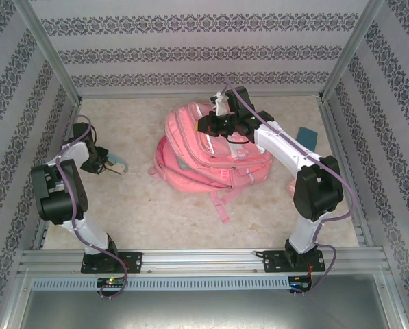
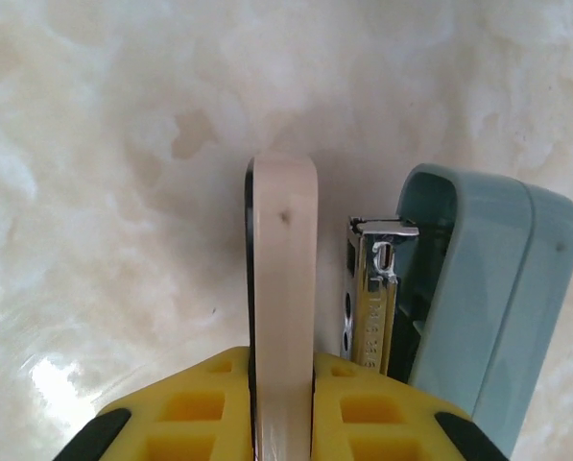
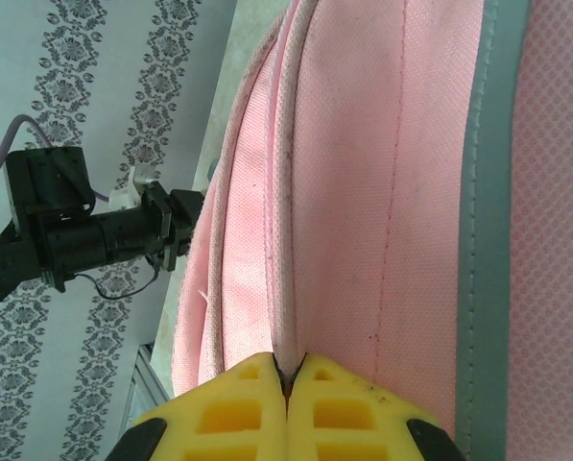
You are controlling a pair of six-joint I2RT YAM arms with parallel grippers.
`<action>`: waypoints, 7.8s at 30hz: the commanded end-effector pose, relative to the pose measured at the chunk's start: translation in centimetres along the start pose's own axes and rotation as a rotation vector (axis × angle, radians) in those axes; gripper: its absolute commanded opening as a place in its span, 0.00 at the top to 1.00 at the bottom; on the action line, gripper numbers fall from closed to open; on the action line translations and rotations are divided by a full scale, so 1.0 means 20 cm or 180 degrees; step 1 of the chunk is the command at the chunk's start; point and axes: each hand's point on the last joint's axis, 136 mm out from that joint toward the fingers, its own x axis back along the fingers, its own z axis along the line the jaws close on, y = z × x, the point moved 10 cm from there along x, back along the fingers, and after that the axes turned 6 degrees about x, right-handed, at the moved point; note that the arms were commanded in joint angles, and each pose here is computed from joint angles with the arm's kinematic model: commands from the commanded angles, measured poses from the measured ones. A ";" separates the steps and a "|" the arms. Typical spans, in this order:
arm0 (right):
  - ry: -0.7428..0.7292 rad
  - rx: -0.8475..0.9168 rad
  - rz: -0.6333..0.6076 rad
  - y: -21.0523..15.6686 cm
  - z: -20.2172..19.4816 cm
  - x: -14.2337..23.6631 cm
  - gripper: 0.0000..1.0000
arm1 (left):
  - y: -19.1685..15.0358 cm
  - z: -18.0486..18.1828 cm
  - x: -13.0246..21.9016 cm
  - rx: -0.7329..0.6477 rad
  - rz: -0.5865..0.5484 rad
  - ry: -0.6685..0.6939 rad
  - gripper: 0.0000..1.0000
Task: Pack the student bag
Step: Pick up the loose stationery from the middle-left of the table, then place the loose stationery in the student bag, then rotate the personal item at the middle-right of the table, then close the student bag at the center of the table, then rotate the student bag at the center of the table.
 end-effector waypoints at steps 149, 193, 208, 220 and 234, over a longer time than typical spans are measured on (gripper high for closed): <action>-0.3636 -0.2366 -0.0166 -0.80 -1.12 1.04 0.02 | -1.07 -0.53 0.57 -0.2784 0.0860 -0.1268 0.39; -0.2522 -0.0768 0.0174 -0.23 -0.76 0.03 0.47 | -1.10 -0.50 0.06 -0.3608 0.1284 -0.0434 0.51; -0.1697 -0.0370 0.0105 0.25 -0.69 -0.24 0.43 | -1.59 -0.22 0.36 -0.3630 0.1144 -0.0640 0.48; -0.1896 -0.0597 -0.0439 0.09 -0.61 0.44 0.36 | -1.69 -0.30 0.76 -0.4699 0.0342 -0.1028 0.46; -0.2362 -0.1294 -0.0917 -0.46 -0.72 1.01 0.33 | -2.24 -0.55 0.62 -0.6261 -0.0234 -0.0964 0.50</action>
